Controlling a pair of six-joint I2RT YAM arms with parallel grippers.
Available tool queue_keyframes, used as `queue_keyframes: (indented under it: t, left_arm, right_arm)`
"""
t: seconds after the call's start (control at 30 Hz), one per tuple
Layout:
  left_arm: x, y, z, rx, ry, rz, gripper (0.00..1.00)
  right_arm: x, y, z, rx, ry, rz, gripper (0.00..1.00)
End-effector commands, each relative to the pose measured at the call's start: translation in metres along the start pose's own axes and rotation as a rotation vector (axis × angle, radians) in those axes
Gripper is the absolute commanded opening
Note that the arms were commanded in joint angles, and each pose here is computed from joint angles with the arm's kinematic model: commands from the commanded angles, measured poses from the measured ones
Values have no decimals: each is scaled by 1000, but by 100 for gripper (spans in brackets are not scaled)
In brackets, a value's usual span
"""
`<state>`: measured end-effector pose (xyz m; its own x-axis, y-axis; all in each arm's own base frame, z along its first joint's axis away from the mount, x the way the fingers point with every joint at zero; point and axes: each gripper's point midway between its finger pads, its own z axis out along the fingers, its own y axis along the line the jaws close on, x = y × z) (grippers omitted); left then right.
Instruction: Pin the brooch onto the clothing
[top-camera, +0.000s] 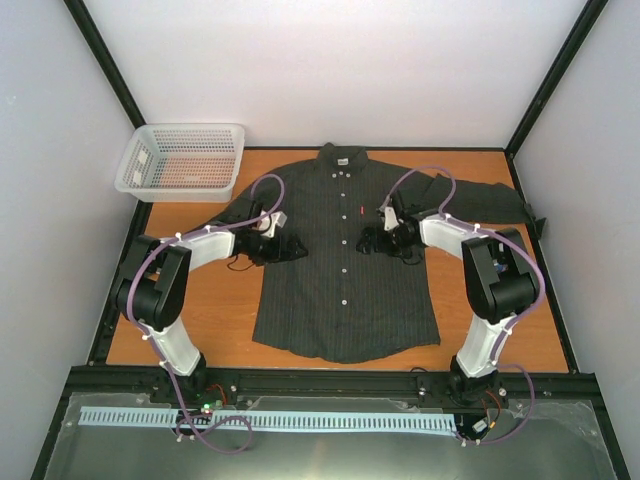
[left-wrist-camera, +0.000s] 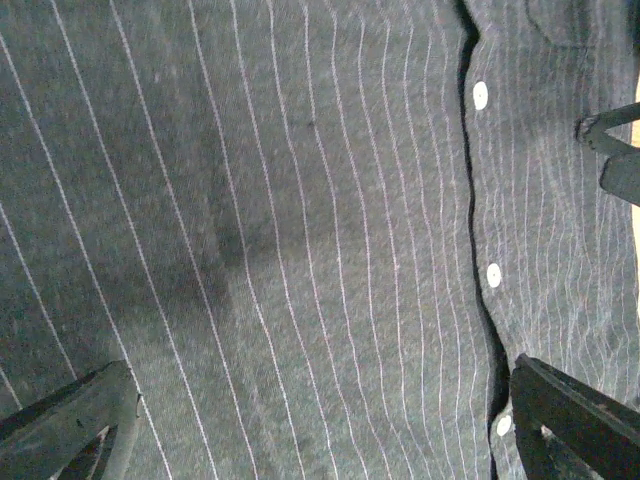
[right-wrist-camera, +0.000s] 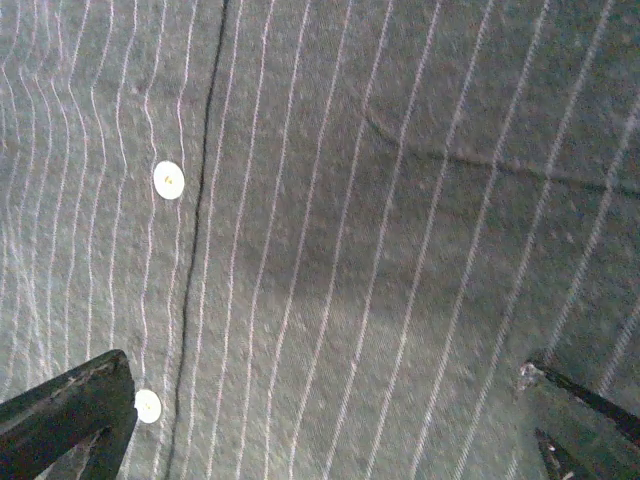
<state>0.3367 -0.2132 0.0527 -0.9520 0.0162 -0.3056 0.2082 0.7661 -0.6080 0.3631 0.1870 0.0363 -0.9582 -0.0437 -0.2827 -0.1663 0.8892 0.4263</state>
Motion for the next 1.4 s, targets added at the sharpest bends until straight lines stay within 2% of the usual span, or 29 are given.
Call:
queue_keyframes:
  t: [0.0,0.3,0.43,0.57,0.77,0.97,1.1,1.37]
  left_arm:
    - [27,6,4,-15,91,-86,100]
    - [85,7,-6,16,227,-177,100]
    - [87,-11,-21,80,222,-146,100]
    - [46,-49,-45,174,96,-51,100]
    - [-37,-72,-77,94,-175,108,100]
    - [-126,-72,-90,-47,-387,161,100]
    - [-178,-61,-67,-106,-409,187,100]
    - [-227,-31,-5,-122,-357,207,100]
  right_arm:
    - [25,-8,-8,40,19,14,100]
    - [86,-24,-21,66,67,121,100]
    - [87,-23,-36,73,32,97,100]
    - [38,-16,-57,109,-75,14,100]
    - [-28,-13,-67,103,-157,12,100]
    - [-80,-12,-72,111,-232,49,100]
    - [-112,-27,-72,102,-271,116,100]
    - [-167,-73,-60,170,-305,167,100]
